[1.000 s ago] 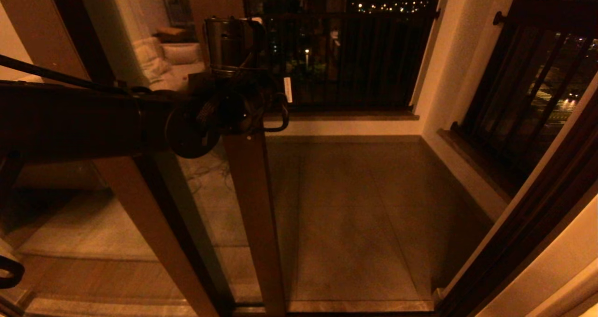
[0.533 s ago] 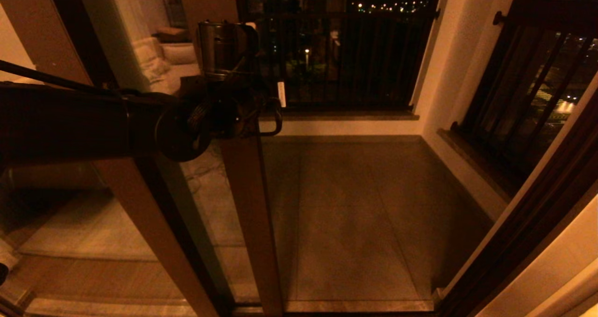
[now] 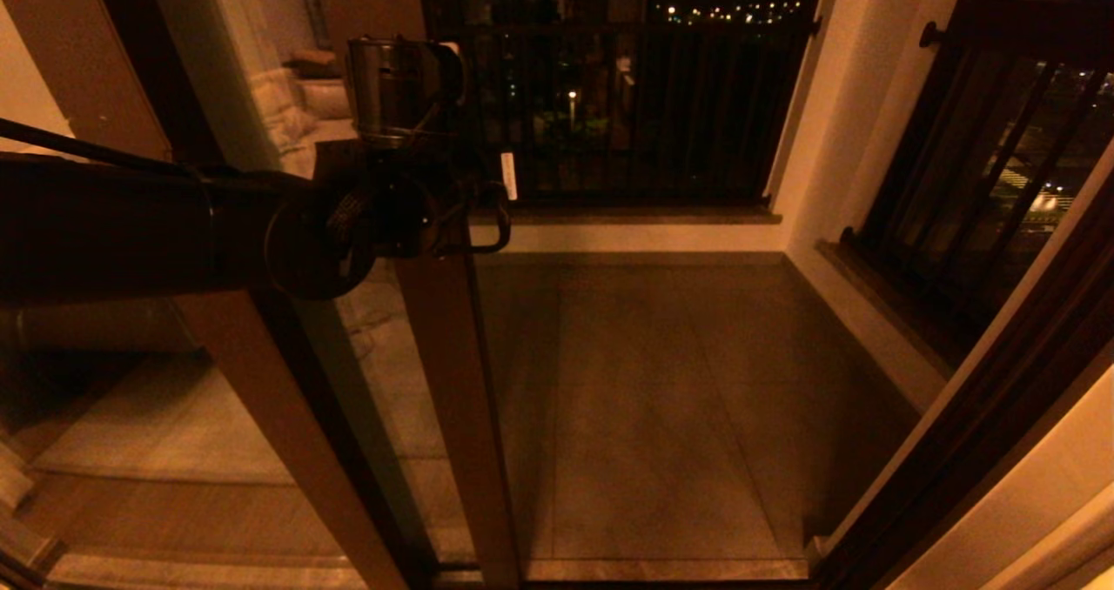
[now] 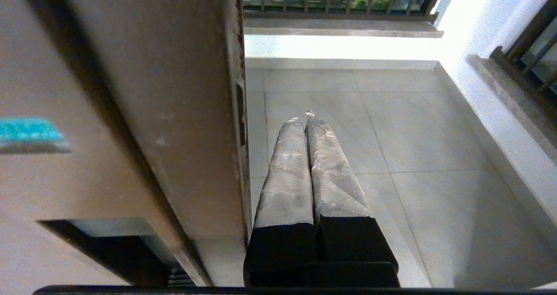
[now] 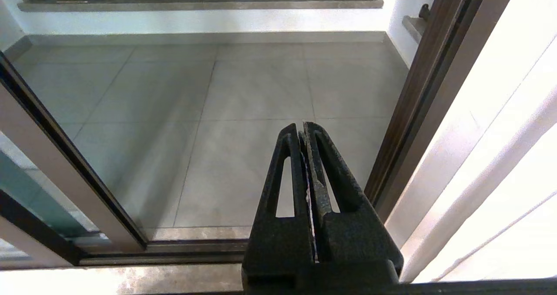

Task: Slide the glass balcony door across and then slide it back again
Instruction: Open the slid door

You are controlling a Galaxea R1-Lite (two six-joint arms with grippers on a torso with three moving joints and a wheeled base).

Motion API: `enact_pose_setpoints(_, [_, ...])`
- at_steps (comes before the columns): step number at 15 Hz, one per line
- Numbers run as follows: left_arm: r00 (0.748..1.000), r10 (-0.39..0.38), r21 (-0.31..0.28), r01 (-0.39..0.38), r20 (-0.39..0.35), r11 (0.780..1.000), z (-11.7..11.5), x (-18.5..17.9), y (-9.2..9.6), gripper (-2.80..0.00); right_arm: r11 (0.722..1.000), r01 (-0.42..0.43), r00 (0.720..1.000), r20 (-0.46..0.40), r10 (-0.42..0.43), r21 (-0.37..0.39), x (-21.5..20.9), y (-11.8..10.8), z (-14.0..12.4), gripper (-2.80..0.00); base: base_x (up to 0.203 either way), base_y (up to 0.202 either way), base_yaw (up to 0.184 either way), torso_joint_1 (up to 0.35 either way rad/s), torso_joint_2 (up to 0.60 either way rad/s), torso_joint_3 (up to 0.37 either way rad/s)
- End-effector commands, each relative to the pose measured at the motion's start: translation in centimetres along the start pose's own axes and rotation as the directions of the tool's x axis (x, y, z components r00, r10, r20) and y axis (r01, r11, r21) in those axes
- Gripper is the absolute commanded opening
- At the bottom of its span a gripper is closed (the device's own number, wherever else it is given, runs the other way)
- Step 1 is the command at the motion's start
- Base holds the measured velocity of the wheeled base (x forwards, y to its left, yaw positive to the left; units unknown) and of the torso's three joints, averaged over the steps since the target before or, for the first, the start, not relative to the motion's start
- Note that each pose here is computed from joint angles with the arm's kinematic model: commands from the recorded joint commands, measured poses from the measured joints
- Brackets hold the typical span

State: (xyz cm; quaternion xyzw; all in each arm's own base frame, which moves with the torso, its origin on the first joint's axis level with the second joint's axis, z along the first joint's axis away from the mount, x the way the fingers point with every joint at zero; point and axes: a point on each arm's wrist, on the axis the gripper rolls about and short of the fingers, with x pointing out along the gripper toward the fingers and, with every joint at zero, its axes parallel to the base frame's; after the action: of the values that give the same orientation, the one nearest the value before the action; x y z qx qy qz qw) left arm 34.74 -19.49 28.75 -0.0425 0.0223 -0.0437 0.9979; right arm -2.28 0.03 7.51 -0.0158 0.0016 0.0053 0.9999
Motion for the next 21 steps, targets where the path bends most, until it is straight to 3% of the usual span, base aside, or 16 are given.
enact_pose_setpoints(1, [1.0, 0.004, -0.002, -0.004, 0.002, 1.0, 0.0, 0.0, 0.1, -2.8, 1.0, -0.002, 1.0, 0.0, 0.002, -0.001, 0.0, 0.0, 0.0, -2.8, 0.0, 0.0, 0.0, 0.0, 0.0, 0.0])
enact_pose_setpoints(4, [1.0, 0.003, 0.004, -0.003, -0.01, 1.0, -0.7, -0.3, 0.4, -2.8, 1.0, 0.0, 1.0, -0.001, 0.0, 0.0, 0.0, 0.0, 0.0, -2.8, 0.0, 0.0, 0.0, 0.0, 0.0, 0.0])
enact_pose_setpoints(6, [1.0, 0.012, -0.009, -0.011, 0.025, 1.0, -0.8, -0.2, 0.9, -2.8, 1.0, 0.0, 1.0, -0.001, 0.0, 0.0, 0.0, 0.0, 0.0, -2.8, 0.0, 0.0, 0.0, 0.0, 0.0, 0.0])
enact_pose_setpoints(21, [0.997, 0.055, -0.018, -0.054, 0.045, 0.998, -0.1, 0.0, 2.7, -2.8, 1.0, -0.001, 1.0, -0.001, 0.001, 0.0, 0.0, 0.0, 0.0, -2.8, 0.0, 0.0, 0.0, 0.0, 0.0, 0.0])
